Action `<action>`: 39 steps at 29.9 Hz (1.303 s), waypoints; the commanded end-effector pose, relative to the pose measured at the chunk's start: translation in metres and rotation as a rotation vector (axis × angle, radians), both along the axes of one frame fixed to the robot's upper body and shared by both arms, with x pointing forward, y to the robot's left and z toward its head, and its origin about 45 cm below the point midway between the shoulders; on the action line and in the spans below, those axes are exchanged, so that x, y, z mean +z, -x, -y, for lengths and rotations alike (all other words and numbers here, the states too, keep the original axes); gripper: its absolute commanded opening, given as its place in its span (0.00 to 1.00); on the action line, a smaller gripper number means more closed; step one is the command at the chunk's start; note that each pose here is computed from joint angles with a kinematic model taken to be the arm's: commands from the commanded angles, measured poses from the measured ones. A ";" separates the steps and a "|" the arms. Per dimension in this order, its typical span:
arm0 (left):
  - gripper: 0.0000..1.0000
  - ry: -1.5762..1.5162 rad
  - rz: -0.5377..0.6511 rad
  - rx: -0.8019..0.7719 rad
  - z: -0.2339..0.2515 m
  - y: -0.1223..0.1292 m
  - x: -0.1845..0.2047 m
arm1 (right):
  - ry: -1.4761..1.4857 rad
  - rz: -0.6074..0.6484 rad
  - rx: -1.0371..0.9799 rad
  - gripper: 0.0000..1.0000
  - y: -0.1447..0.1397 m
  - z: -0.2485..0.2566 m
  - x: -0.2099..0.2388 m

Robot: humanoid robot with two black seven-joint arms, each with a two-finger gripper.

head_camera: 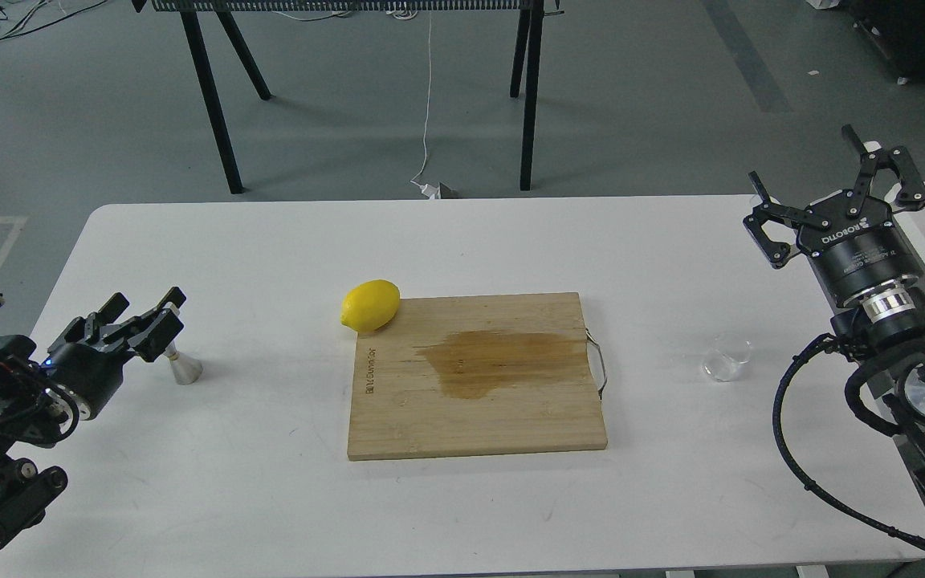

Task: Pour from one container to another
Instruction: 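Close the left gripper around the metal jigger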

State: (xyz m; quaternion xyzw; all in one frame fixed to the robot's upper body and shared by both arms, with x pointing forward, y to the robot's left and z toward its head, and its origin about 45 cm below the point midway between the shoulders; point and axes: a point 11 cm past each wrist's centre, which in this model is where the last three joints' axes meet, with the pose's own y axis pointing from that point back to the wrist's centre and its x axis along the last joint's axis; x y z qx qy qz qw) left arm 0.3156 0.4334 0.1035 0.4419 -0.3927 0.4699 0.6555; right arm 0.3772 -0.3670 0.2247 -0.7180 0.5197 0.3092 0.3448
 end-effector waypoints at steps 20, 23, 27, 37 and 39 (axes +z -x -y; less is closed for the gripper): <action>1.00 -0.002 -0.056 -0.022 0.009 0.011 -0.019 | -0.001 -0.003 -0.001 0.99 0.002 0.001 -0.002; 1.00 -0.006 -0.075 -0.007 0.008 0.015 -0.027 | -0.001 -0.003 -0.003 0.99 0.001 0.001 -0.001; 1.00 -0.005 -0.094 0.011 0.008 0.018 -0.037 | 0.000 -0.002 -0.002 0.99 0.001 0.001 -0.001; 1.00 -0.003 -0.105 0.023 0.008 0.020 -0.042 | -0.001 -0.002 -0.003 0.99 0.001 0.001 -0.001; 1.00 0.000 -0.105 0.022 0.009 0.020 -0.042 | 0.002 -0.002 -0.003 0.99 0.002 0.002 -0.001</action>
